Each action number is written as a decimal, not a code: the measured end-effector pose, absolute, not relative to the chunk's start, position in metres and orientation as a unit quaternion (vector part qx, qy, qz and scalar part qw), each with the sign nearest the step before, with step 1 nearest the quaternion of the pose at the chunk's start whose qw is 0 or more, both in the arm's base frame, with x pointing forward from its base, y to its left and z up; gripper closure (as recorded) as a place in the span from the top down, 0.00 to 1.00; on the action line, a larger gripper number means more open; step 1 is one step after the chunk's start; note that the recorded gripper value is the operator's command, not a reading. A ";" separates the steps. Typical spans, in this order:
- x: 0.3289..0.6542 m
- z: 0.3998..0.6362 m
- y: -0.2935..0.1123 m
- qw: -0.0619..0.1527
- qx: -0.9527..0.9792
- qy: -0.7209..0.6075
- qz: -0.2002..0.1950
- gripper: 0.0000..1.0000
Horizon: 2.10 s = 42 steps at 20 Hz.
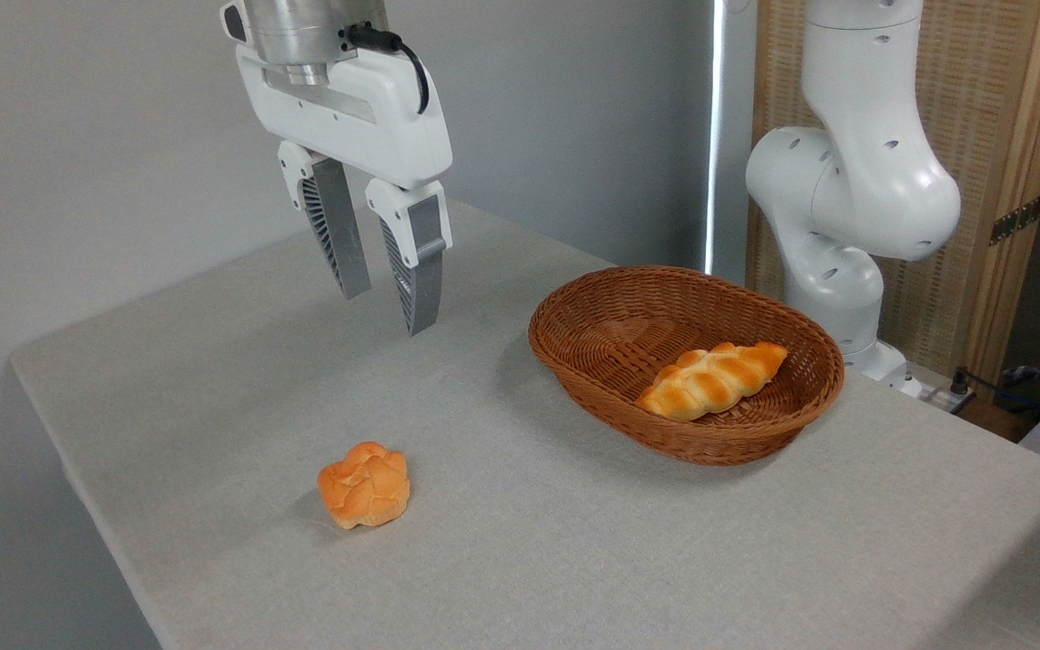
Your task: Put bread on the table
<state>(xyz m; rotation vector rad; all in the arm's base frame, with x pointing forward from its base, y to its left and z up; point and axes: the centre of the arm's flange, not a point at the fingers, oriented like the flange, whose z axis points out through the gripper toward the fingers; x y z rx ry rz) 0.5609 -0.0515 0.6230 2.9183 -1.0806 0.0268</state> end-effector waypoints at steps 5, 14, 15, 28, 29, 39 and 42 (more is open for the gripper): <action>0.561 0.623 -0.051 0.015 0.938 -0.347 0.009 1.00; 0.561 0.623 -0.050 0.014 0.937 -0.350 0.009 1.00; 0.561 0.623 -0.050 0.014 0.937 -0.350 0.009 1.00; 0.561 0.621 -0.050 0.015 0.937 -0.350 0.006 1.00; 0.561 0.620 -0.050 0.015 0.937 -0.350 0.005 1.00; 0.501 0.610 -0.039 0.023 0.928 -0.371 -0.013 1.00; 0.468 0.601 -0.036 0.028 0.921 -0.388 -0.023 1.00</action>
